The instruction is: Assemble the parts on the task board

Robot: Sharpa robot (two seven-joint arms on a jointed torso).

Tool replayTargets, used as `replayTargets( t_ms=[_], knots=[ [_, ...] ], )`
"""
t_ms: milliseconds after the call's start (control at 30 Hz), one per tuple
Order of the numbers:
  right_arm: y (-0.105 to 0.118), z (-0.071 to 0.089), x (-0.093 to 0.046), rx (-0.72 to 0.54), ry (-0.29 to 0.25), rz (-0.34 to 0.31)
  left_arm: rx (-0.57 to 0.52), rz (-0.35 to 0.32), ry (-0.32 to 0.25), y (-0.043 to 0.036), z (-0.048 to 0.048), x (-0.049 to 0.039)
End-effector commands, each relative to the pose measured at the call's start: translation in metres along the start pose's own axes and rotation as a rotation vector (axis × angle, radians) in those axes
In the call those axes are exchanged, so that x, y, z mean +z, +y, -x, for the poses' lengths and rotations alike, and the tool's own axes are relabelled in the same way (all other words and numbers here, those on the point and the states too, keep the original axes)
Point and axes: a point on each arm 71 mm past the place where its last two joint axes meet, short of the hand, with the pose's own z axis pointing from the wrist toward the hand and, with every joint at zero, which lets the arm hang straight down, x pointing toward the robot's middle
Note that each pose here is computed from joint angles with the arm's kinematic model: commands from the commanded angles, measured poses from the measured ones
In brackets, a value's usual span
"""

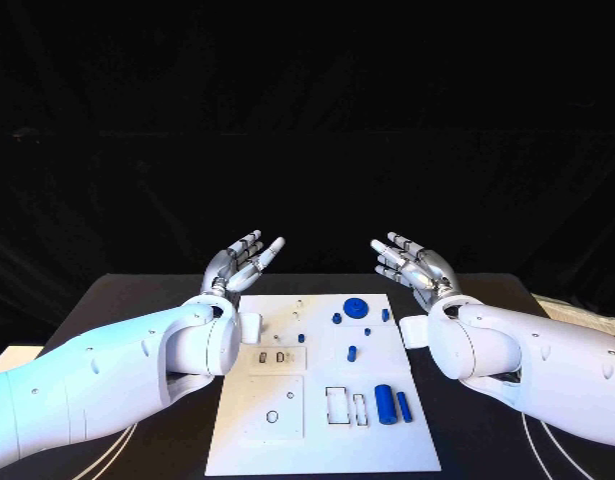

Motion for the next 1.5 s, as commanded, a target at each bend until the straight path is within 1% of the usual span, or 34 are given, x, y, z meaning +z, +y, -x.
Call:
replayTargets(
  t_ms=[33,133,233,267,367,400,500,633,767,800,867,967,1067,1133,1200,1333,1500],
  knots=[
    [-0.001,-0.01,0.001,-0.001,0.193,-0.007,-0.026,-0.018,0.084,-0.0024,-0.0067,0.0013],
    [-0.001,-0.009,0.003,-0.004,0.221,-0.01,-0.026,-0.018,0.084,-0.0024,-0.0067,0.0013],
    [-0.001,-0.009,0.003,-0.006,0.233,-0.012,-0.026,-0.018,0.084,-0.0024,-0.0067,0.0013],
    [0.003,0.013,0.008,-0.178,0.161,0.083,-0.046,-0.014,0.076,-0.0016,0.0118,0.0002],
    [0.006,0.018,0.009,-0.239,0.151,0.111,-0.049,-0.023,0.08,-0.003,0.0162,-0.0015],
    [0.007,0.019,0.009,-0.249,0.15,0.115,-0.049,-0.024,0.08,-0.0032,0.0168,-0.0017],
    [0.012,0.023,0.011,-0.331,0.154,0.151,-0.052,-0.03,0.084,-0.0047,0.0199,-0.0039],
    [0.022,0.027,0.013,-0.451,0.172,0.204,-0.06,-0.026,0.099,-0.0071,0.0221,-0.0091],
    [0.031,0.03,0.014,-0.567,0.194,0.251,-0.067,-0.018,0.113,-0.0109,0.0237,-0.0167],
    [0.034,0.031,0.014,-0.615,0.207,0.265,-0.069,-0.015,0.118,-0.0126,0.0238,-0.02],
    [0.038,0.031,0.014,-0.668,0.222,0.281,-0.072,-0.011,0.123,-0.0145,0.0241,-0.0236],
    [0.045,0.027,0.015,-0.779,0.261,0.315,-0.075,-0.005,0.13,-0.0194,0.0254,-0.0307],
    [0.049,0.022,0.016,-0.899,0.301,0.326,-0.08,-0.005,0.141,-0.0257,0.0251,-0.0378],
    [0.05,0.018,0.017,-0.989,0.325,0.315,-0.086,-0.006,0.153,-0.0297,0.0238,-0.0423],
    [0.05,0.015,0.019,-1.079,0.345,0.291,-0.094,-0.009,0.168,-0.0332,0.0213,-0.0464],
    [0.05,0.011,0.022,-1.215,0.35,0.269,-0.114,-0.011,0.205,-0.0382,0.013,-0.0534],
    [0.055,0.005,0.026,-1.33,0.349,0.262,-0.134,-0.009,0.244,-0.0431,0.0033,-0.0621]
  ],
)
